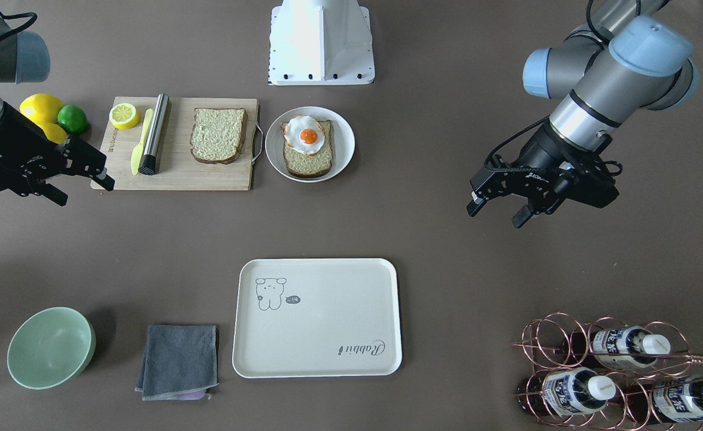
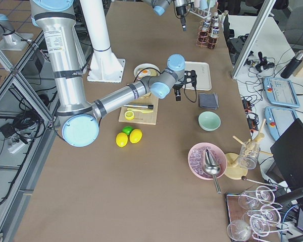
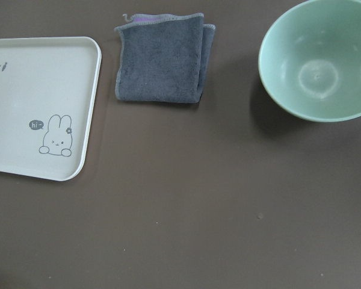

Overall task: Make sandwich and place on tray
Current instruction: 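Move the right gripper over the board's bread slice while the left arm shifts, then lower the right gripper and grasp the bread slice on the board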

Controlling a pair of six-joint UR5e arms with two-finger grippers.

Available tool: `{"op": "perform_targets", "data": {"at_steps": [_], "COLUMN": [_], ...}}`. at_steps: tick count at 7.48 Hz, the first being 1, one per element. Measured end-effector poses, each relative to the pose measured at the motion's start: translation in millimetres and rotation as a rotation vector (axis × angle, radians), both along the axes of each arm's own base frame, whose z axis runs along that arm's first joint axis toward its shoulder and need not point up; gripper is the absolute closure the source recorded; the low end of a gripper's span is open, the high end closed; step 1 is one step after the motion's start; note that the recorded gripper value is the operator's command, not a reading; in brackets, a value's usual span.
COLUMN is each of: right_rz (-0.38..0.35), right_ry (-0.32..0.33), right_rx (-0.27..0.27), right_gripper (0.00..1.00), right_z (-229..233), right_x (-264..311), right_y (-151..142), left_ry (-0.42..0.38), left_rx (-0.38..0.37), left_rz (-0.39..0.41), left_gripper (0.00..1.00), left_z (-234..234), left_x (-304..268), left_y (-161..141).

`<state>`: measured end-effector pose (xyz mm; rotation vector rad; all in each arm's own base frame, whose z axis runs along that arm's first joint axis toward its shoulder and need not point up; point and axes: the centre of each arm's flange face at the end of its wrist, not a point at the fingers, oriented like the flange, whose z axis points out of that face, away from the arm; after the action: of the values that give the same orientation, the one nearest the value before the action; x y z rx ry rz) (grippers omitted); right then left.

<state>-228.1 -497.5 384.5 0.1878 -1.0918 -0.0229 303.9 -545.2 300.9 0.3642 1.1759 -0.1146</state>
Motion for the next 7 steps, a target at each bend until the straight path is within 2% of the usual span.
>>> {"op": "perform_targets", "data": {"at_steps": [1,2,5,7], "right_rz": [-0.017,-0.009,0.007,0.002], "right_ry": [-0.039,-0.064,-0.032,-0.037], "right_rx": [0.015,-0.007,-0.04,-0.095], "right_gripper": [0.0,0.0,0.0,0.0], "right_z": [9,11,19,13], "right_x": [-13,-28,-81,-104], "right_y": [22,40,99,134], "left_ry": [-0.011,-0.015,-0.018,-0.018], "left_rx": [-0.001,0.0,-0.001,0.0], "left_rz": [-0.012,-0.017,-0.02,-0.021], "left_gripper": [0.02,0.02,0.02,0.02], "left_z": [-3,-6,-6,-6], "left_x": [2,3,2,1], "left_y": [2,4,7,8]}}
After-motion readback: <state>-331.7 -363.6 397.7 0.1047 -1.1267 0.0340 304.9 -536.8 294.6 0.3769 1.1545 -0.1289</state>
